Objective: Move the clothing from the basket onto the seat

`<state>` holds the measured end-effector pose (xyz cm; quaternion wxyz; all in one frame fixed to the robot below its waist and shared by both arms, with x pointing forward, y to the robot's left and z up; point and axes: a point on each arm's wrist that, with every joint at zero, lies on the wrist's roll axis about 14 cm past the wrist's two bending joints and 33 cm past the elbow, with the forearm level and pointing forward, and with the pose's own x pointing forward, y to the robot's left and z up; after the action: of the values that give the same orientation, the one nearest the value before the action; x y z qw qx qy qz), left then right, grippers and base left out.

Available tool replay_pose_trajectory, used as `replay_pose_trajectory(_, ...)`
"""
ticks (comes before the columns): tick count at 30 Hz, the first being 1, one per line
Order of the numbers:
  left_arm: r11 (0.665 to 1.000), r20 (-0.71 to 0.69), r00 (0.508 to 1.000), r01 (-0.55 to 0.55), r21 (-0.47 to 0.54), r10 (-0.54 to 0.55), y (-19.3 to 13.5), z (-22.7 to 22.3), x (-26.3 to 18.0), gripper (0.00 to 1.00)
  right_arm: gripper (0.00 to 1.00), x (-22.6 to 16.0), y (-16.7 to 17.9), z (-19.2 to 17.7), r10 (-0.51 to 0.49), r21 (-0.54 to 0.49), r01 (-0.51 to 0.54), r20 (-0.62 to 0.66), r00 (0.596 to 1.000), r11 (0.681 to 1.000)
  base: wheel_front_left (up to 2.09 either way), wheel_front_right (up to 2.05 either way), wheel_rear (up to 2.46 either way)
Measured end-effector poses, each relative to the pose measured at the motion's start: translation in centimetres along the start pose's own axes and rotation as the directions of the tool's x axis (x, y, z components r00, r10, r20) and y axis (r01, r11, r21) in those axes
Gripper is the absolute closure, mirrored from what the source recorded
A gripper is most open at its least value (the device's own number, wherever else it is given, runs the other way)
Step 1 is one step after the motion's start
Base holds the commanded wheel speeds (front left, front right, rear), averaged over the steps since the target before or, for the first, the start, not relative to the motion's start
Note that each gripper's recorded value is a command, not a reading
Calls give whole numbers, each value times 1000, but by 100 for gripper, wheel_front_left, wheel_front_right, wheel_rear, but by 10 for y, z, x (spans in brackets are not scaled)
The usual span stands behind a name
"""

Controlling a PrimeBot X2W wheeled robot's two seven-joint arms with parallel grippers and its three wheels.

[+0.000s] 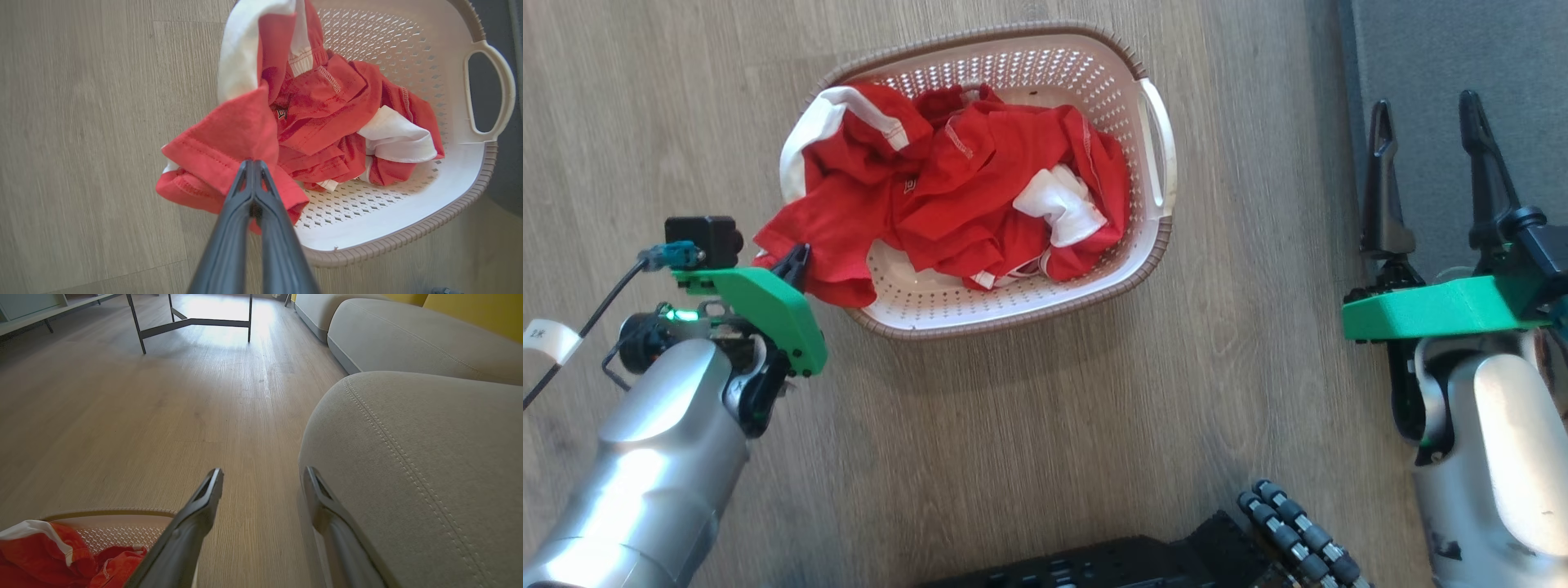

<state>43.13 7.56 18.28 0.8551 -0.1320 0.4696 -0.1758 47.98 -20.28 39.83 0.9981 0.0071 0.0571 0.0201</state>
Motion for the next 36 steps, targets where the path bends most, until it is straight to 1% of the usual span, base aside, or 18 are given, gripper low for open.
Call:
replay_pose_trajectory(5, 1000, 75, 997, 10, 13, -11, -4, 18, -6, 100, 0, -2, 0, 7, -1, 1, 1, 12, 1000, 1000, 0, 0, 0)
replay_pose_trajectory(11, 999, 186, 982, 36, -1, -35, -17, 44, -22, 100, 0, -7, 2, 23, 1, 5, -1, 45, 999, 1000, 0, 0, 0)
replay_pose_trajectory(16, 999, 267, 963, 36, -40, -24, -22, 60, -48, 100, 0, -21, 4, 36, 0, 21, -2, 63, 998, 1000, 0, 0, 0)
replay_pose_trajectory(21, 998, 355, 935, 33, -50, -13, -27, 77, -82, 100, 0, -44, 6, 48, 1, 35, -3, 75, 997, 999, 0, 0, 0)
replay_pose_trajectory(27, 996, 469, 882, -5, -87, 46, -26, 90, -133, 100, 0, -76, 8, 65, 0, 46, -5, 103, 995, 999, 0, 0, 0)
replay_pose_trajectory(32, 997, 575, 815, -38, -60, 65, -34, 100, -180, 100, 0, -106, 9, 74, 3, 48, -10, 124, 992, 999, 0, 0, 0)
replay_pose_trajectory(36, 996, 650, 755, -75, -46, 87, -34, 108, -215, 100, 0, -116, 11, 88, 24, 29, -29, 164, 986, 999, 0, 0, 0)
